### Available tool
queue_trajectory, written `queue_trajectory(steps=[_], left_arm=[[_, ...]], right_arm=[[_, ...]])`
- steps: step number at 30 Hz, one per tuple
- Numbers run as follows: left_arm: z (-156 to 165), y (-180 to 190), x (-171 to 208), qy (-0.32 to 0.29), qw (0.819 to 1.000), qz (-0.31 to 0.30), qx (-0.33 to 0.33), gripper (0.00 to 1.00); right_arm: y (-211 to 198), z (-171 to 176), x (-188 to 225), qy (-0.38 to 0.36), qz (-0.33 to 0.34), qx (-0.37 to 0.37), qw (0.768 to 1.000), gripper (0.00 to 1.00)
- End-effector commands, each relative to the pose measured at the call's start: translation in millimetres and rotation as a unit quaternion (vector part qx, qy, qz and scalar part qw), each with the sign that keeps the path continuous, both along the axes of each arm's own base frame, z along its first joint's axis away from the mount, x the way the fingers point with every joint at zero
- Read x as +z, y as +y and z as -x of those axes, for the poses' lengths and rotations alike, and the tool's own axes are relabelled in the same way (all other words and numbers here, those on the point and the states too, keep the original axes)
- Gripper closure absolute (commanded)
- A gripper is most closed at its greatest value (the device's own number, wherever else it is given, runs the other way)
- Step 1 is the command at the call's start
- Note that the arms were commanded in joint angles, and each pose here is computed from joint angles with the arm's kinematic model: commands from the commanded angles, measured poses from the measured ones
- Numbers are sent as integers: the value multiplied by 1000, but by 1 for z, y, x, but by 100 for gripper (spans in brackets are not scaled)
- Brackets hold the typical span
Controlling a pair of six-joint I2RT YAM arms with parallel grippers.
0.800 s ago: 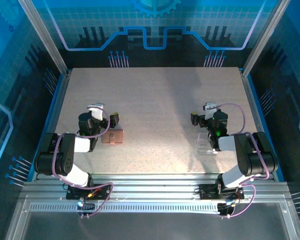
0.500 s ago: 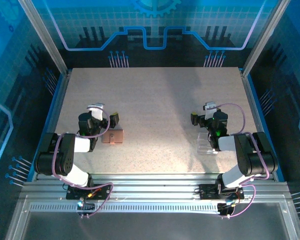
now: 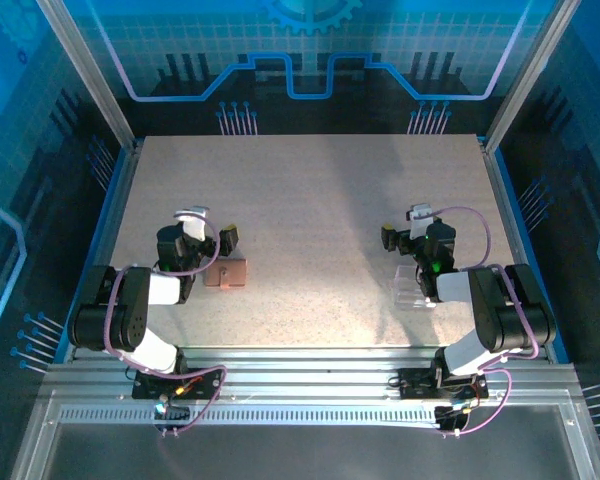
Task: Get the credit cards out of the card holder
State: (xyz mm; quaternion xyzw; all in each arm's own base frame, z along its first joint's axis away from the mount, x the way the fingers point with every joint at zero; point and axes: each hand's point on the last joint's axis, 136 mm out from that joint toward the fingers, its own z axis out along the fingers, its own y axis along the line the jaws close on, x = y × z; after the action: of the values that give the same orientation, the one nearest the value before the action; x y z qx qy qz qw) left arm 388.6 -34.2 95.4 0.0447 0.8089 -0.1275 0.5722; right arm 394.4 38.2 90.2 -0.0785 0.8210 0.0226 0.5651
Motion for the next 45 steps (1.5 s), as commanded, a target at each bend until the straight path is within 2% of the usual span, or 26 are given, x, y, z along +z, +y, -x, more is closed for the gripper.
queue_trajectory(steps=[1, 3, 7, 16, 20, 26, 29, 31, 35, 39, 45], left_arm=[[0, -1, 5, -16, 1000, -2, -11, 1], [0, 1, 4, -15, 1000, -2, -5, 1], [-7, 19, 2, -4, 999, -2, 53, 1], [-7, 21, 2, -2, 998, -4, 57, 1], [-6, 22, 9, -7, 998, -4, 62, 1], [-9, 41, 28, 31, 990, -20, 138, 1], [-7, 47, 36, 60, 984, -10, 169, 1], [-5, 47, 46, 74, 980, 23, 182, 1], [-2, 31, 66, 116, 976, 86, 164, 1], [8, 13, 84, 183, 967, 119, 133, 1], [15, -5, 114, 218, 964, 126, 82, 1]], right_arm=[[-3, -5, 8, -14, -1, 1, 1000, 0], [-3, -5, 8, -14, -2, 1, 1000, 0], [-3, -5, 8, -14, -2, 1, 1000, 0], [-6, -5, 9, -17, 1, -8, 1000, 0], [-8, 3, 23, -37, 5, -19, 999, 0], [-10, 15, 55, -40, 1, -26, 999, 0], [-13, 23, 65, -5, -1, -32, 999, 0], [-15, 31, 66, 33, -9, -40, 999, 0], [-27, 58, 64, 112, -45, -88, 989, 0], [-41, 94, 52, 208, -89, -150, 962, 2], [-46, 140, 32, 307, -159, -193, 918, 14]])
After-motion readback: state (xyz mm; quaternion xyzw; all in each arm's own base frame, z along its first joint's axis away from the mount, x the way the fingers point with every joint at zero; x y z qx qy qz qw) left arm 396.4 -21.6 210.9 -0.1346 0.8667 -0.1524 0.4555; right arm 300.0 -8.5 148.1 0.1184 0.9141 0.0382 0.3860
